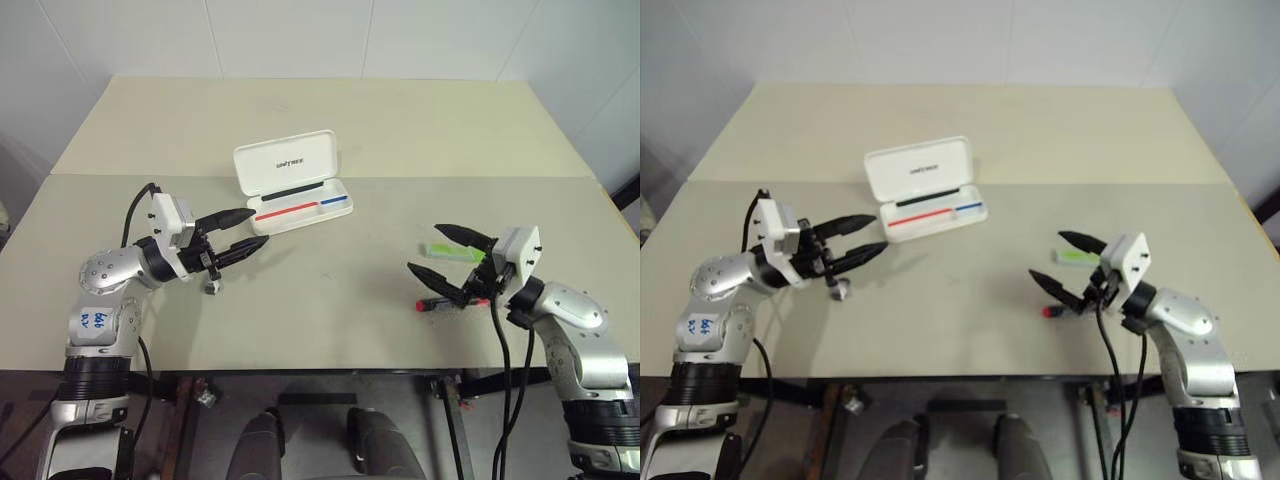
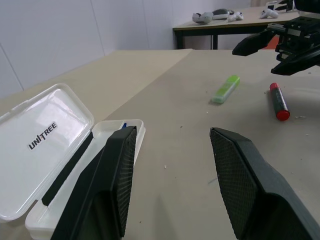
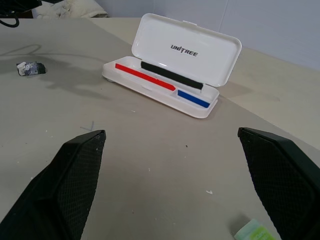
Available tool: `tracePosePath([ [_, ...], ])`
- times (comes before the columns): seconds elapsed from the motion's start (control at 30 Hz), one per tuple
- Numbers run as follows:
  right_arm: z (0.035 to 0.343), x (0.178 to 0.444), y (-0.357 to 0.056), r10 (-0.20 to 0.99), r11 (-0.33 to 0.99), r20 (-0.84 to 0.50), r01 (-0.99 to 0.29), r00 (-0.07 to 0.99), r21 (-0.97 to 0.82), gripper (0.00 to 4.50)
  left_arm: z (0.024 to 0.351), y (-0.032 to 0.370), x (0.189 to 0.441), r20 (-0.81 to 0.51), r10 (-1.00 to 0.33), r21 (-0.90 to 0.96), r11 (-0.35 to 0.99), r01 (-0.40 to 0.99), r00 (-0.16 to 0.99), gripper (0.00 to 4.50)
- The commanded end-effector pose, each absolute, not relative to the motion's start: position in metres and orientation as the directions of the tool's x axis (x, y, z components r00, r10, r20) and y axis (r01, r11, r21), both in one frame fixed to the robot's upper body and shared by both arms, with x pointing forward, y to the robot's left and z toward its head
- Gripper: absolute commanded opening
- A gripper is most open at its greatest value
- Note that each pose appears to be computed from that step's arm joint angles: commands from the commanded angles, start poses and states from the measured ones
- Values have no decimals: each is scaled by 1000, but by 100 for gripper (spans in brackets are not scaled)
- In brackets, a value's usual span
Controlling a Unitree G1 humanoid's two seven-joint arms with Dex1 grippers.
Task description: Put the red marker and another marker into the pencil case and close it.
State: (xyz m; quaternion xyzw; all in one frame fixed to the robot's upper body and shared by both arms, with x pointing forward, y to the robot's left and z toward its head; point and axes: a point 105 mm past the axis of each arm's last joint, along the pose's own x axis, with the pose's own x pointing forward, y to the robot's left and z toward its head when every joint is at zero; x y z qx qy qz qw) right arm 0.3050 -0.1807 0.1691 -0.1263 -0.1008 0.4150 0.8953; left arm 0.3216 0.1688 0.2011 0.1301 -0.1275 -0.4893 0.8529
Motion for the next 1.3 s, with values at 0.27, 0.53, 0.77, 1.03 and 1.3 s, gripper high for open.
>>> tracePosePath([
  [0.27,190,304,-169,839,533,116,-759,532,-374,450,211,181,313,59,-869,366,477,799,491,247],
  [0.53,212,298,-127,908,416,150,-812,390,-409,450,220,190,321,4,-889,365,427,827,457,247],
  [0.77,207,296,-109,919,395,177,-832,354,-389,450,222,193,339,-130,-881,401,372,837,454,64],
  [1.03,209,289,-92,937,345,192,-847,290,-405,450,225,175,376,-318,-842,429,282,858,436,64],
  [1.3,213,288,-82,930,359,233,-841,285,-405,450,225,146,398,-374,-831,408,251,878,412,64],
])
